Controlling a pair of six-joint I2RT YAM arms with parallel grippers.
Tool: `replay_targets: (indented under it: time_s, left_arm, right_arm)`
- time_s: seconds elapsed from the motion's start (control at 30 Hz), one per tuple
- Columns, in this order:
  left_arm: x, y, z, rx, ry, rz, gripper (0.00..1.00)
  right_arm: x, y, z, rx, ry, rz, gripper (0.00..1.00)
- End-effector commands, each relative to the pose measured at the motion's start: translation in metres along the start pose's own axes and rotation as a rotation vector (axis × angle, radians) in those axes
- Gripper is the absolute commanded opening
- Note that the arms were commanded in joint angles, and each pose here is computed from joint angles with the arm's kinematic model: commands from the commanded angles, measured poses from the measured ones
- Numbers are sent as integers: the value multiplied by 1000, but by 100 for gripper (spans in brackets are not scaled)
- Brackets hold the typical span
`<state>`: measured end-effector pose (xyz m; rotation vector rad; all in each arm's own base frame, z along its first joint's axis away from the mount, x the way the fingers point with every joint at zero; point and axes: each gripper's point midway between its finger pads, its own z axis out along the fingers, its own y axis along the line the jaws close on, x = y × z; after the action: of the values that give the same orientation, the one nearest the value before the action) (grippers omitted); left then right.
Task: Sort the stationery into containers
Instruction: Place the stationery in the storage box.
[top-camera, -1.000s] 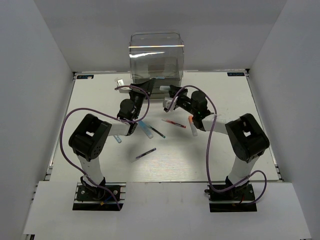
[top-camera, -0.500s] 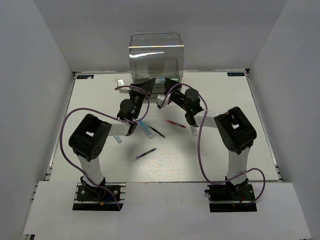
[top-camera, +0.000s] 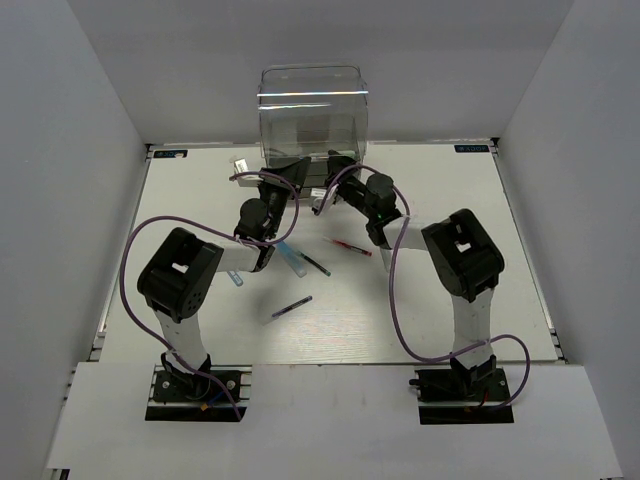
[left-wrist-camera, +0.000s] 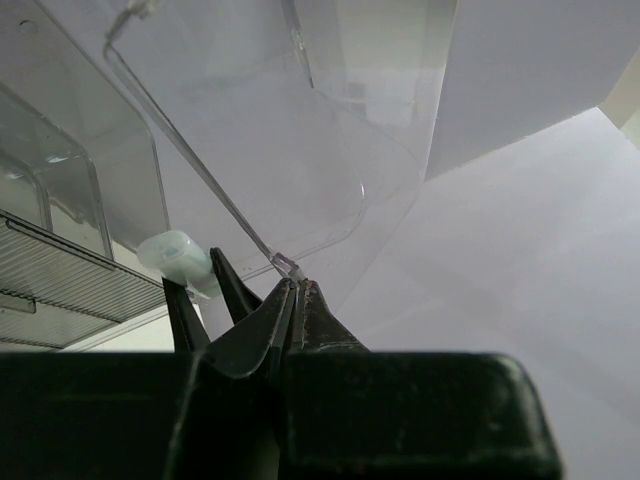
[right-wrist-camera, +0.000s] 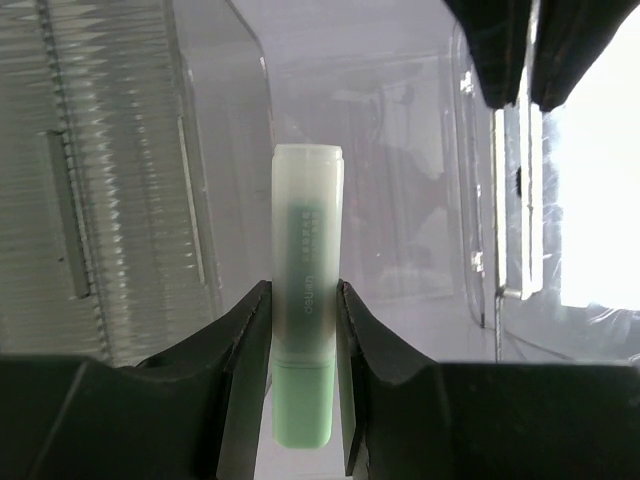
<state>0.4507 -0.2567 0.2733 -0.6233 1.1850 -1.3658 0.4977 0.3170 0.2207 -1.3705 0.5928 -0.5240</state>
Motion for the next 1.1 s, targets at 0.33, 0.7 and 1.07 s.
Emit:
replay_targets:
  time_s: [0.33, 0.7, 1.07]
  left_arm:
    - [-17, -39, -4, 104, -45, -22, 12]
    - [-17, -40, -4, 104, -45, -31, 12]
    - [-16, -44, -3, 116, -39, -32, 12]
  right_arm:
    - [13, -22, 21, 111, 7, -12, 0]
    - [27, -20, 25, 114, 75, 107, 0]
    - [30, -32, 23, 116, 96, 267, 0]
